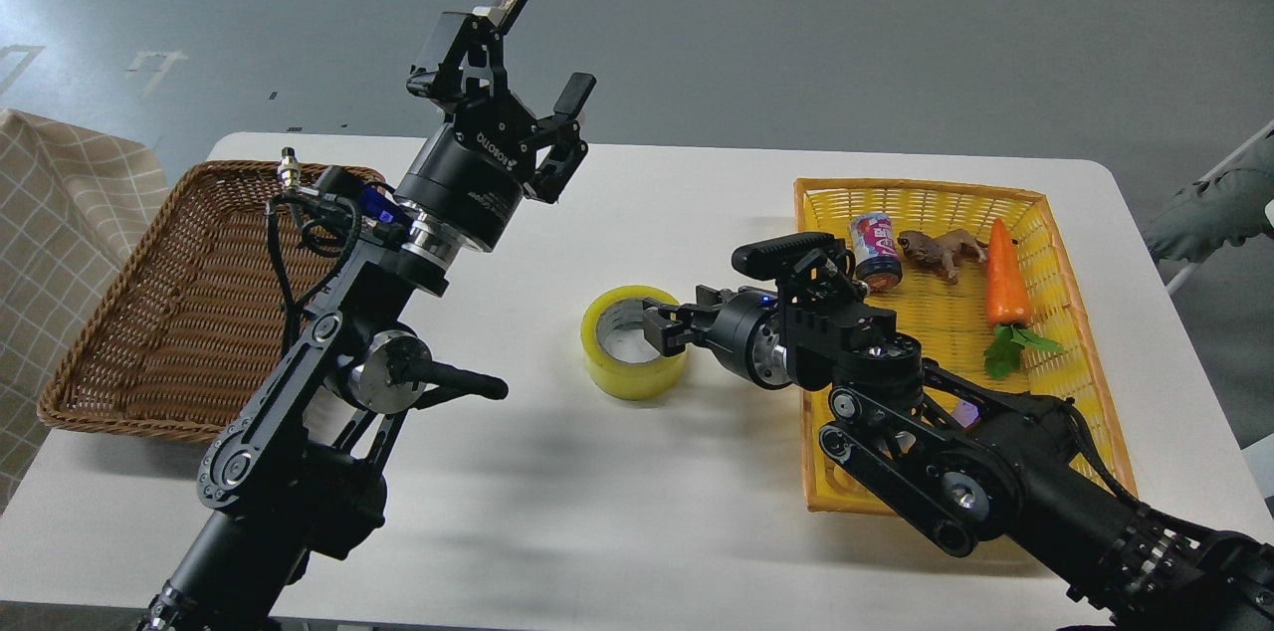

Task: Place and transfer tape with both arms
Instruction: 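Withdraw the right gripper upward away from the tape roll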

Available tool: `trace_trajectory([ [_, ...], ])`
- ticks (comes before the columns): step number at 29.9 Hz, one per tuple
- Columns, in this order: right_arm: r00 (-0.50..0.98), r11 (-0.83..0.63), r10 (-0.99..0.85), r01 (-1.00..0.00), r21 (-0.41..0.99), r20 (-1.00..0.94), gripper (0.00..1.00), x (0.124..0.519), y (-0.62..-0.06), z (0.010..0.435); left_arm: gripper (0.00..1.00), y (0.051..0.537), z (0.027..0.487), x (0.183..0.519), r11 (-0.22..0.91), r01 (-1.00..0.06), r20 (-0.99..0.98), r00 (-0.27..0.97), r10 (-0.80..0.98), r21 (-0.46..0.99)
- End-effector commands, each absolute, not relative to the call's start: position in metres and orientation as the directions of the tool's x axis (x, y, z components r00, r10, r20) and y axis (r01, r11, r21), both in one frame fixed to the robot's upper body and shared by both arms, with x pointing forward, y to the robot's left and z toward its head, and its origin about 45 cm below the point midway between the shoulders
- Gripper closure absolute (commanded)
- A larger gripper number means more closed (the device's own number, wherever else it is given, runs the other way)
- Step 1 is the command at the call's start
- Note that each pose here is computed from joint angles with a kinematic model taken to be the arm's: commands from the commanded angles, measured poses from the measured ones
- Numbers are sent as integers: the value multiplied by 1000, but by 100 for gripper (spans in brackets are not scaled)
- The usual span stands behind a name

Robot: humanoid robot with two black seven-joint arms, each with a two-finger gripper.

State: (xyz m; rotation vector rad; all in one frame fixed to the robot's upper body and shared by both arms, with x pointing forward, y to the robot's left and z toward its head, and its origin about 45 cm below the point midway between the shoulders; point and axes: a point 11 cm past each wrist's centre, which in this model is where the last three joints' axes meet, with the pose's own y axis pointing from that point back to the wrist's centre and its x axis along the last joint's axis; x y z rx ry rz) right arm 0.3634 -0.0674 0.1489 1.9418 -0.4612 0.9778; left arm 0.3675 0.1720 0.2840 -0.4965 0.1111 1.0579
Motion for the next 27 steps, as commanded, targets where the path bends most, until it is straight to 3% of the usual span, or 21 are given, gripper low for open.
trace_trajectory([
  [1,582,-547,-3,-681,486,813,14,375,-68,170,2,173,283,367,389,-858,-323,492,808,-334],
  [2,558,-559,-31,-697,449,829,4,377,-65,182,2,173,282,368,389,-859,-322,491,809,-332],
  [4,513,-581,-82,-721,377,854,2,380,-60,203,2,175,282,368,385,-861,-322,487,812,-332],
  [10,407,-588,-263,-786,189,875,0,390,-70,263,2,176,282,369,382,-863,-322,484,813,-332],
  [16,353,-564,-402,-823,75,845,0,385,-91,294,2,186,287,372,346,-871,-340,462,819,-348],
  [27,485,-596,-739,-794,-120,467,0,378,-122,345,2,197,293,374,308,-877,-346,437,830,-370],
])
